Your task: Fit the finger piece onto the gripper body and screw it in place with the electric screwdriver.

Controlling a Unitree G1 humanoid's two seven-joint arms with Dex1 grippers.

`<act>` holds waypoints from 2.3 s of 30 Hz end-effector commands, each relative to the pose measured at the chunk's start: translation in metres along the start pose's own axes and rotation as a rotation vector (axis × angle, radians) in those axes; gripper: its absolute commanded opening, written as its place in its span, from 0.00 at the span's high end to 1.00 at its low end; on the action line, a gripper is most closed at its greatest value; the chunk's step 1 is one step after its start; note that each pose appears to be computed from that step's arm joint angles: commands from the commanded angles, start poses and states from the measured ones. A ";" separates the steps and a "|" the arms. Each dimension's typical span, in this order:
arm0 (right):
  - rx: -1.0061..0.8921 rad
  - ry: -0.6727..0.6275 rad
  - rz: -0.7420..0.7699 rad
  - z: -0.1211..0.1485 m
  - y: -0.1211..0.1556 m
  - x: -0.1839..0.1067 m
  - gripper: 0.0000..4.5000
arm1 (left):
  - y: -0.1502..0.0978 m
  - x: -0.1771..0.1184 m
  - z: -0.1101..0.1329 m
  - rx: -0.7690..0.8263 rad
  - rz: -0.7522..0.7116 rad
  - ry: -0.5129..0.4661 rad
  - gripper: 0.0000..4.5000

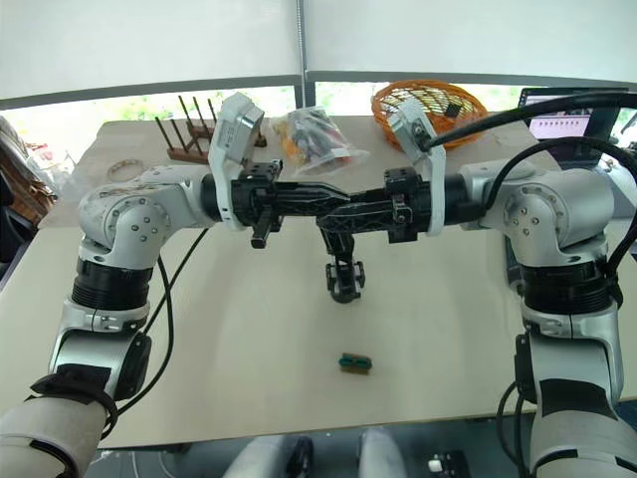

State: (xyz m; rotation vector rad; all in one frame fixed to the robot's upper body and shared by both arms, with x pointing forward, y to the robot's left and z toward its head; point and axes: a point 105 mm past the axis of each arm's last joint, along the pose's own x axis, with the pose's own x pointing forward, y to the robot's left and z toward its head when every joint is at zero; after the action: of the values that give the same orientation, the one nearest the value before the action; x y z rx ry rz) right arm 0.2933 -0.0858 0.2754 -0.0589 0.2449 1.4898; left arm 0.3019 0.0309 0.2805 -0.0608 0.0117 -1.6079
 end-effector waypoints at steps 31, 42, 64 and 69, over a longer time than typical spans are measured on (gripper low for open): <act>-0.335 0.040 -0.030 -0.019 0.003 -0.012 0.93 | 0.008 -0.066 -0.071 0.281 -0.026 0.415 0.00; -0.285 0.063 -0.122 -0.053 0.001 -0.028 0.93 | 0.060 -0.023 -0.164 0.358 0.131 0.464 0.00; -0.339 0.015 -0.058 -0.075 -0.004 -0.020 0.93 | 0.061 0.019 -0.184 0.297 0.145 0.346 0.49; -0.354 -0.005 -0.014 -0.081 -0.016 -0.010 0.93 | 0.062 0.021 -0.185 0.300 0.133 0.356 0.49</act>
State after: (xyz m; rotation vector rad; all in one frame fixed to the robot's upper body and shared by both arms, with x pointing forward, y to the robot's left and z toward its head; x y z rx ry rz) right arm 0.2958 -0.1136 0.1846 -0.2965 0.0464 1.4958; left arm 0.3565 0.0075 0.0910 0.4281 0.0687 -1.4255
